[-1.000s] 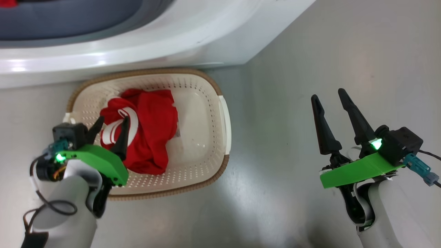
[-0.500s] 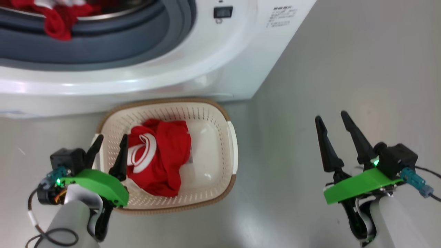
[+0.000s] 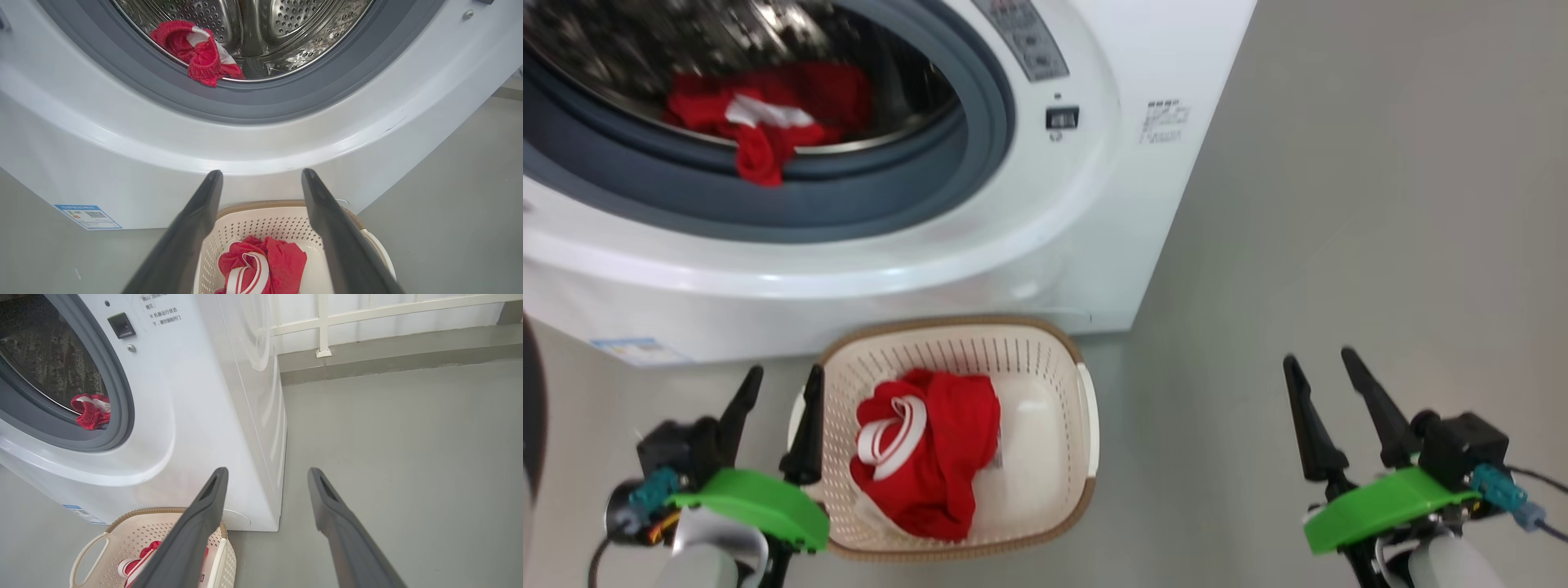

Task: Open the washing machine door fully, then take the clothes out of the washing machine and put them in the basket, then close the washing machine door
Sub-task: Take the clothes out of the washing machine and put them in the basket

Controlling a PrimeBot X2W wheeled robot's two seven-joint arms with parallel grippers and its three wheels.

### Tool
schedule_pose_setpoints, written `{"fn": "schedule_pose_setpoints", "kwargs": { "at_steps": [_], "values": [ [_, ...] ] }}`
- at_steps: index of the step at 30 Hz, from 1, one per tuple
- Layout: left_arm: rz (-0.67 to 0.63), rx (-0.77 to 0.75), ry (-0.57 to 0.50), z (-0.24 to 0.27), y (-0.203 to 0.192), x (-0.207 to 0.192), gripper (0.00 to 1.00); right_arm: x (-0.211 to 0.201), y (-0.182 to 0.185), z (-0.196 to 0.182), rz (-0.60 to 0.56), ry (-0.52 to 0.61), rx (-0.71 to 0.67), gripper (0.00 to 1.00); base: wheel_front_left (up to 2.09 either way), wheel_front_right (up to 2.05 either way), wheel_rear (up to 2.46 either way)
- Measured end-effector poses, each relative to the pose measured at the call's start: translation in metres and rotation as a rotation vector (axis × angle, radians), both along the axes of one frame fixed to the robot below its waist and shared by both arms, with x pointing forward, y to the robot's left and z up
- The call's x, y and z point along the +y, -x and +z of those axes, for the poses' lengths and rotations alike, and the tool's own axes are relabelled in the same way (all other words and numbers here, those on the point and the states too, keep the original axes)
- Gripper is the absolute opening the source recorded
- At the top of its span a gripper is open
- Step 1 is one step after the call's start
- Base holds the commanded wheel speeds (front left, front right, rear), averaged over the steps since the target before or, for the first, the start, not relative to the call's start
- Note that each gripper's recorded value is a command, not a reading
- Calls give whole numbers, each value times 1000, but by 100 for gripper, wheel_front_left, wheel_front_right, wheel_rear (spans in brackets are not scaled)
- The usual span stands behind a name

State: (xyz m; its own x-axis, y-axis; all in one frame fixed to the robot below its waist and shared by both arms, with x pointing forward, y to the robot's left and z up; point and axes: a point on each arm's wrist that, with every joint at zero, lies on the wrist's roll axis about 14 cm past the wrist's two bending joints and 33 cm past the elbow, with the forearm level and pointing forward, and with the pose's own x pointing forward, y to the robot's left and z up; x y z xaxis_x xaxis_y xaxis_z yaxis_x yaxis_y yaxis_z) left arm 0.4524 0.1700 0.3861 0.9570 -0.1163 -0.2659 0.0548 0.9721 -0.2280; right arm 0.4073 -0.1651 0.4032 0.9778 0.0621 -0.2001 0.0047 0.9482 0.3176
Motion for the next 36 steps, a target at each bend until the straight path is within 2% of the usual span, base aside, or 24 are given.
{"fn": "schedule_pose_setpoints", "kwargs": {
  "at_steps": [13,26,36],
  "values": [
    [62,-187,-38,66,50,20,100,0,43,23,-3,3,-42,100,0,0,0],
    [150,-254,-51,87,111,43,100,1,74,34,5,10,-75,100,0,0,0],
    [183,-271,-55,92,122,49,100,2,75,36,11,11,-80,100,0,0,0]
  ]
}}
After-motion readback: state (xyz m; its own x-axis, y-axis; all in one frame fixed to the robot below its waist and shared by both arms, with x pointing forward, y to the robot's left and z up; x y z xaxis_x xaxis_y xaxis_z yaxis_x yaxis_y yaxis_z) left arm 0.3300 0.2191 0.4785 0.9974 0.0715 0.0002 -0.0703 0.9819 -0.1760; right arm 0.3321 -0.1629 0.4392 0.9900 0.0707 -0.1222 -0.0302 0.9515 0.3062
